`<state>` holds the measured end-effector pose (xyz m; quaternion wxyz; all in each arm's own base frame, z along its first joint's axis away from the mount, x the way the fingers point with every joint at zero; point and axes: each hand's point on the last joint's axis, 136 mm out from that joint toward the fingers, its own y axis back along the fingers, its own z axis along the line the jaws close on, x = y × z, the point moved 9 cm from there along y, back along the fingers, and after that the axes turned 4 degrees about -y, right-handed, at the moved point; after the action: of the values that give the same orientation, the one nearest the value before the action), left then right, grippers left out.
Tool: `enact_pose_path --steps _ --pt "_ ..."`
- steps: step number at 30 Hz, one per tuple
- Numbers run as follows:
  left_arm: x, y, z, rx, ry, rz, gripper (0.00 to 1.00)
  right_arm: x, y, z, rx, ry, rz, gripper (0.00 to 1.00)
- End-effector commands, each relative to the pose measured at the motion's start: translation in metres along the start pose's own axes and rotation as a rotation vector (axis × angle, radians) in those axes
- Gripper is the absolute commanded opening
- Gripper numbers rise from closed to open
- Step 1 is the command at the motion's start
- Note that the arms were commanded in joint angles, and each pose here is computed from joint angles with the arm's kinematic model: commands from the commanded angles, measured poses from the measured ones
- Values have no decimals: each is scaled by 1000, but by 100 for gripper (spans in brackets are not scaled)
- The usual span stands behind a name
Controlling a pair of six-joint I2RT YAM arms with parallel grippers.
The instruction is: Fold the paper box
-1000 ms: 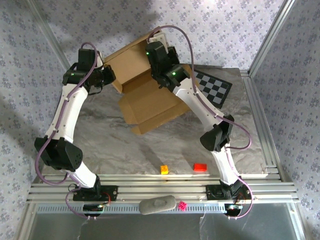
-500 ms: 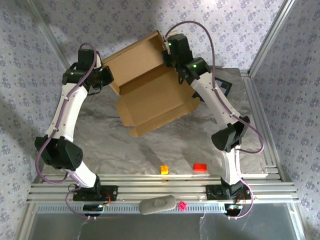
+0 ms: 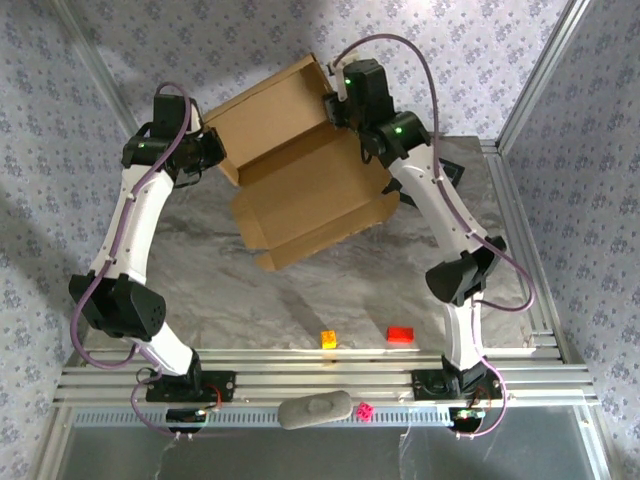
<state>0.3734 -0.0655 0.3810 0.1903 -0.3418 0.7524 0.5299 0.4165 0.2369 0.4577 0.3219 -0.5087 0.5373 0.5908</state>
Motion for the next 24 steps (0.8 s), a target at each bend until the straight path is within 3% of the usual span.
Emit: enact_pose_path --steps 1,5,8,12,17,21,24 --pt "-6 7 -5 15 6 -18 0 -3 -6 -6 143 53 -14 43" --pt "-4 6 -7 21 -1 -3 0 1 -17 -7 191 71 -16 35" --pt "-2 5 -8 18 -3 7 0 0 -19 -1 229 88 -27 0" --pt "-2 5 -7 6 5 7 0 -2 -15 8 481 172 -55 0" --pt "-2 4 -9 5 10 12 0 1 -12 11 687 199 -63 0" --pt "-2 2 -10 5 14 17 0 4 -10 20 657 210 -60 0" --pt "-2 1 -9 1 26 17 0 5 -6 27 442 174 -37 0"
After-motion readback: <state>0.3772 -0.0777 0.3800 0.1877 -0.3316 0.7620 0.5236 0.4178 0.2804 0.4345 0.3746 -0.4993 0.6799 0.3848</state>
